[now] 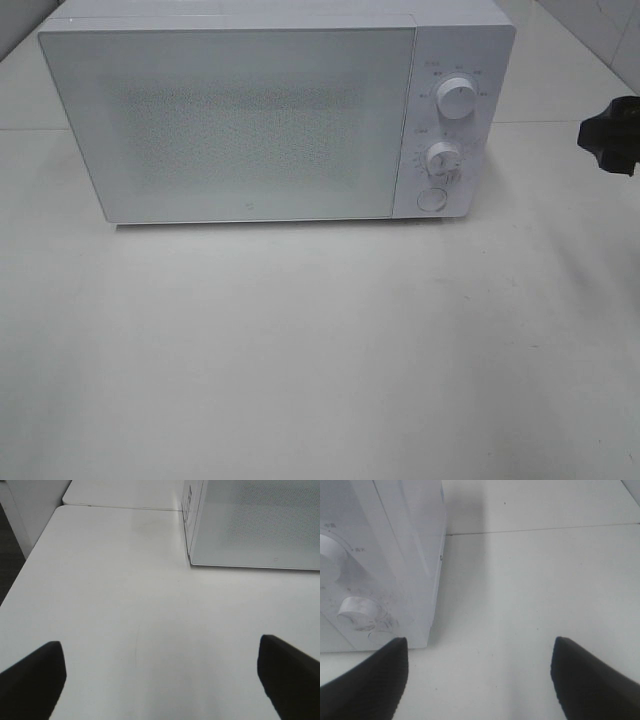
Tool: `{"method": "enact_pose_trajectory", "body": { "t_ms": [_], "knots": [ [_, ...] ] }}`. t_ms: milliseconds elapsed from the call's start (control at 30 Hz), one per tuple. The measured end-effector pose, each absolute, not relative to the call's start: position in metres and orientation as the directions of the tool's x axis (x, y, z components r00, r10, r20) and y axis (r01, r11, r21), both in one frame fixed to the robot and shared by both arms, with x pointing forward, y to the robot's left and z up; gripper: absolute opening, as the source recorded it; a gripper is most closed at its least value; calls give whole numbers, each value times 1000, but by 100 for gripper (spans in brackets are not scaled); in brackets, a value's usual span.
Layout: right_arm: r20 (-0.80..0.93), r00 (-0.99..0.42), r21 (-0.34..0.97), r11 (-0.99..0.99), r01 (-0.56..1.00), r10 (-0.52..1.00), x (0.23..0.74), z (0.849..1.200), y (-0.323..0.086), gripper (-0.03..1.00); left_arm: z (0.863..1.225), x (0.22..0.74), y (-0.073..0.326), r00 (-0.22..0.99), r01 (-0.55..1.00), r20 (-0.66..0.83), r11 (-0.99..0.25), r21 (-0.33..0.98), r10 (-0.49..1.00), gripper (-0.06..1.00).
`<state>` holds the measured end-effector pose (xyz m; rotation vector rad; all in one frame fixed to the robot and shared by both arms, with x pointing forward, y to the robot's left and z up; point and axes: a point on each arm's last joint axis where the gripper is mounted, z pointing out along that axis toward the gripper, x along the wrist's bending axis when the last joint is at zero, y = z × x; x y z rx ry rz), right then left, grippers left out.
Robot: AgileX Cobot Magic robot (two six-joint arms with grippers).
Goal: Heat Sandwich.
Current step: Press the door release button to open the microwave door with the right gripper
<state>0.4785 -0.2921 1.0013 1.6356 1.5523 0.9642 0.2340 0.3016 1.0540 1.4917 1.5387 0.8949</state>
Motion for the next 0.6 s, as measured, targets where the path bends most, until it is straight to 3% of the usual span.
{"method": "enact_pose_trajectory", "body": {
  "t_ms": [600],
  "knots": [
    [-26, -78, 928, 53, 369, 997, 478, 938, -238, 76, 1054, 234, 302, 11, 435, -68, 56, 899, 998, 97]
  ]
}}
